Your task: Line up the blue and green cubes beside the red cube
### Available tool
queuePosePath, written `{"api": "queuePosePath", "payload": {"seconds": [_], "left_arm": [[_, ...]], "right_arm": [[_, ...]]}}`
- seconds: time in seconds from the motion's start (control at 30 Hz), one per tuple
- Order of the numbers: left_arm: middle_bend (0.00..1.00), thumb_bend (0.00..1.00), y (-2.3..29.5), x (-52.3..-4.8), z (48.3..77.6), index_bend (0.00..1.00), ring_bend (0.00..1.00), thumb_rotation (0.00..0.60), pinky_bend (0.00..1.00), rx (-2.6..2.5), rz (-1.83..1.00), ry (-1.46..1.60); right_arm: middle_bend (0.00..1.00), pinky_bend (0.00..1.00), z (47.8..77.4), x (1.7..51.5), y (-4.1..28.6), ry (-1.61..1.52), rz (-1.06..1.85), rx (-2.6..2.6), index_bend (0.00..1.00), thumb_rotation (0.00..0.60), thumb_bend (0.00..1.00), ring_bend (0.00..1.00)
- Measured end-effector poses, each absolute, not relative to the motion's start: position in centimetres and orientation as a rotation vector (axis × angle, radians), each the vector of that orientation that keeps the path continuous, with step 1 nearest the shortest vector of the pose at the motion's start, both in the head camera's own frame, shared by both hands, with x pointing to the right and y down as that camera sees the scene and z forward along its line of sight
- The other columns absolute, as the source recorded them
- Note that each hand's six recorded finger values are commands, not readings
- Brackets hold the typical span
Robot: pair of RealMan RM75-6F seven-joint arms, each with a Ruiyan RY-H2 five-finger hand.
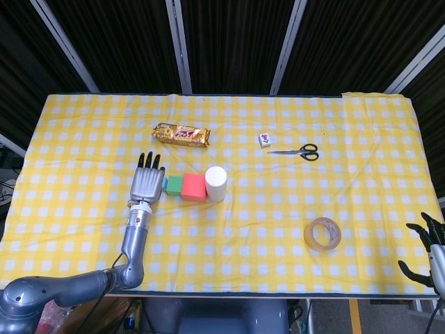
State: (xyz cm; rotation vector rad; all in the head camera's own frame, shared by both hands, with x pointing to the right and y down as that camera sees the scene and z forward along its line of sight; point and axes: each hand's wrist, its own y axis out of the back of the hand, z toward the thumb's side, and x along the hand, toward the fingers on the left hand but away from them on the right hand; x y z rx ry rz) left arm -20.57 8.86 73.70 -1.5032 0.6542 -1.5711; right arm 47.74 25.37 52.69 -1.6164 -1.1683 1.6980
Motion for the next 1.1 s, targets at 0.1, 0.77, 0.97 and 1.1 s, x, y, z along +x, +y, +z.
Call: {"api": "queuePosePath", "payload": {"seconds": [0.1, 0.77, 0.97, 1.1], "left_arm": [[0.07, 0.40, 8.89, -20.41, 73.73, 0.46, 0.00, 0.600, 0.00, -1.503, -1.568, 0.652], [0.07, 0.40, 9.03, -19.98, 73.94, 0.46, 0.00, 0.600, 0.00, -1.499, -1.571, 0.638], [0.07, 0.40, 9.09, -19.85, 74.10, 0.46, 0.00, 0.600, 0.00, -1.498, -1.573, 0.634], [0.07, 0.40, 9.09, -19.73, 74.11, 0.46, 0.00, 0.600, 0.00, -1.497, -1.571, 0.632]], "right_arm": [[0.00, 0.00, 52.65, 47.76, 25.38, -1.169, 1.697, -1.616, 0.21, 0.600, 0.32, 0.00], [0.00, 0.00, 52.60, 47.81, 25.39, -1.171, 1.695, -1.618, 0.21, 0.600, 0.32, 0.00], [0.00, 0.00, 52.60, 47.80, 25.40, -1.171, 1.696, -1.619, 0.21, 0.600, 0.32, 0.00], [0.00, 0.00, 52.55, 47.85, 25.41, -1.173, 1.695, -1.618, 0.21, 0.600, 0.32, 0.00]]}}
